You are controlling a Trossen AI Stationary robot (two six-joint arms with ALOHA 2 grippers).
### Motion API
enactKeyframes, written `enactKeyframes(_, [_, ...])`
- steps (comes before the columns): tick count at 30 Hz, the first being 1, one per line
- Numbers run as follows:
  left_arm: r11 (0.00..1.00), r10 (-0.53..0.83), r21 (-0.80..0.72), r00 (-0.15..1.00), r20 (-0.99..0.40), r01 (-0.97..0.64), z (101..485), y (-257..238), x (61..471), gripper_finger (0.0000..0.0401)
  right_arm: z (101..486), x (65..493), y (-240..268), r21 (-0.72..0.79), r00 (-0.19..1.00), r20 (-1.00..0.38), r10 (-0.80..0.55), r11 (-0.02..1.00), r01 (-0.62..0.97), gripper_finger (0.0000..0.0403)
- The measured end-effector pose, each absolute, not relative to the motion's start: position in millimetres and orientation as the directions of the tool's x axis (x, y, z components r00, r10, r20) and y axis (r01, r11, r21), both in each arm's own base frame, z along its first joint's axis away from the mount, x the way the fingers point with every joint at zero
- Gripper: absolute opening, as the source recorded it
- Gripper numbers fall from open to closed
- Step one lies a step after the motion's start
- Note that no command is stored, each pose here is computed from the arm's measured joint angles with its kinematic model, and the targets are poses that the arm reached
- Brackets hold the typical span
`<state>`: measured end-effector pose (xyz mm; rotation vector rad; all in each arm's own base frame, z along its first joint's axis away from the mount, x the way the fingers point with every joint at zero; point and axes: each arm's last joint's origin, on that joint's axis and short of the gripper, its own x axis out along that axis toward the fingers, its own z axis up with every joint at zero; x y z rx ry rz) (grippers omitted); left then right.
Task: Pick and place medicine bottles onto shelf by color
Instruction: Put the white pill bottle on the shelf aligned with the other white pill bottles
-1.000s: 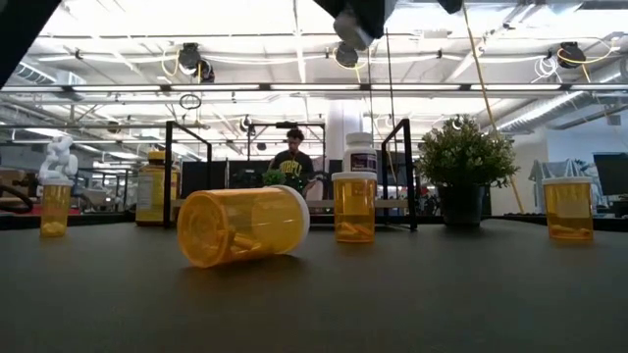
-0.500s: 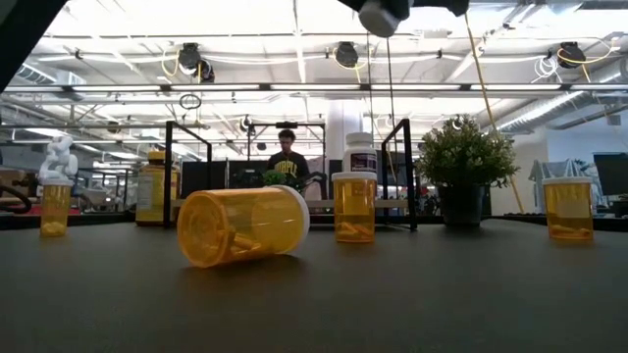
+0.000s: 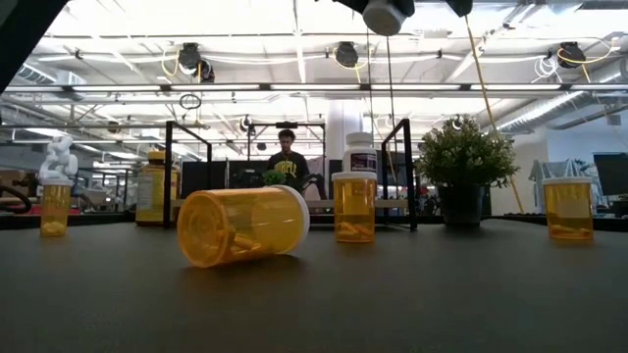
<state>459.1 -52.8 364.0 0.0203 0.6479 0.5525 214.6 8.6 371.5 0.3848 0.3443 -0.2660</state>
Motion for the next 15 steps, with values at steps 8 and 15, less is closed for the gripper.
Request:
enactKeyframes(8, [0.852, 0.5, 0.191, 0.654, -0.568, -0.487, 364, -48, 460, 0.0212, 371, 215, 8, 0.25, 0.907, -0.375, -0.193, 0.921, 0.299, 0.0194])
enactKeyframes(15, [0.916, 0.37, 0.129, 0.678, -0.636, -0.379, 370, -31, 455, 0.0258, 367, 211, 0, 0.114, 0.88, -0.424, -0.215, 0.951, 0.287, 0.0202])
